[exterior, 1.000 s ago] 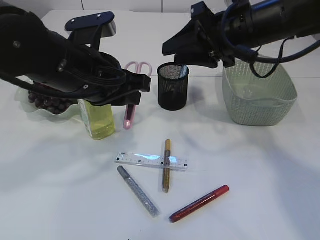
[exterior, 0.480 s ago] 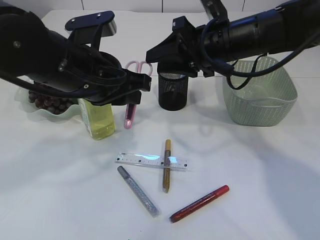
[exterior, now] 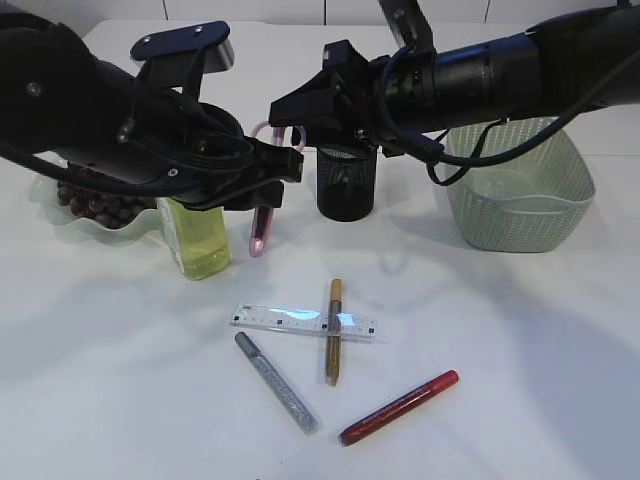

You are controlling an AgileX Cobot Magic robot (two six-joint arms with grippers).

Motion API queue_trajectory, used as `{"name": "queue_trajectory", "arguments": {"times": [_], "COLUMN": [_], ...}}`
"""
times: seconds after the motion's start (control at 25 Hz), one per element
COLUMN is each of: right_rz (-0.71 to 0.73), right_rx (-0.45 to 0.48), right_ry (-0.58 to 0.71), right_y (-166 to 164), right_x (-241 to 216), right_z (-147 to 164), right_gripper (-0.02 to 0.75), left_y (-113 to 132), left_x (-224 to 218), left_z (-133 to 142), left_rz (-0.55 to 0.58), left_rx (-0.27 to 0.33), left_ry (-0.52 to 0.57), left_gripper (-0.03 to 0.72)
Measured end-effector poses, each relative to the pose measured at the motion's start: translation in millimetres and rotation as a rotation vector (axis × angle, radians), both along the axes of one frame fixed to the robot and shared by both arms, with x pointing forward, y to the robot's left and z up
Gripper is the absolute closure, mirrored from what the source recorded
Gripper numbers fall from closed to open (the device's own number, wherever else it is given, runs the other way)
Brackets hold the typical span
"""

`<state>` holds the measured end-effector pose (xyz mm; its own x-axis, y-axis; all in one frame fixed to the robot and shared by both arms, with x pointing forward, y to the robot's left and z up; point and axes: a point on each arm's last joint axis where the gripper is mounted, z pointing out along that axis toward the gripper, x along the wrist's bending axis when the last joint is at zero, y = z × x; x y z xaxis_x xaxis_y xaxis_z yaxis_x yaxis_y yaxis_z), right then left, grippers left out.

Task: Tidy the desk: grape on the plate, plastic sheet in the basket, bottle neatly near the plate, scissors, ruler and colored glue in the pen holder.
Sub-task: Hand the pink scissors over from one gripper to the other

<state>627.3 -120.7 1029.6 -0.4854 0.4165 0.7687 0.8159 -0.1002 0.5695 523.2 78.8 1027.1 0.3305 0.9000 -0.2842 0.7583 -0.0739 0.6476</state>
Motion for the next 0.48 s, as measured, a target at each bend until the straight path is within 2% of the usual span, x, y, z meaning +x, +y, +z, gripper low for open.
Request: {"name": "queue_trajectory", "arguments": {"times": [0.48], "right_rz": [0.026], "right_rx": [0.002], "right_ry": [0.016], "right_y": [14], "right_x": [-3], "right_z": [-8], "right_gripper": [0.402], "left_y": [-1], "left_x": [1], "left_z": [2], "left_rz": [-0.002], "left_rx": [-0.015], "left_ry": [-0.019], "left_gripper": [0.547]}}
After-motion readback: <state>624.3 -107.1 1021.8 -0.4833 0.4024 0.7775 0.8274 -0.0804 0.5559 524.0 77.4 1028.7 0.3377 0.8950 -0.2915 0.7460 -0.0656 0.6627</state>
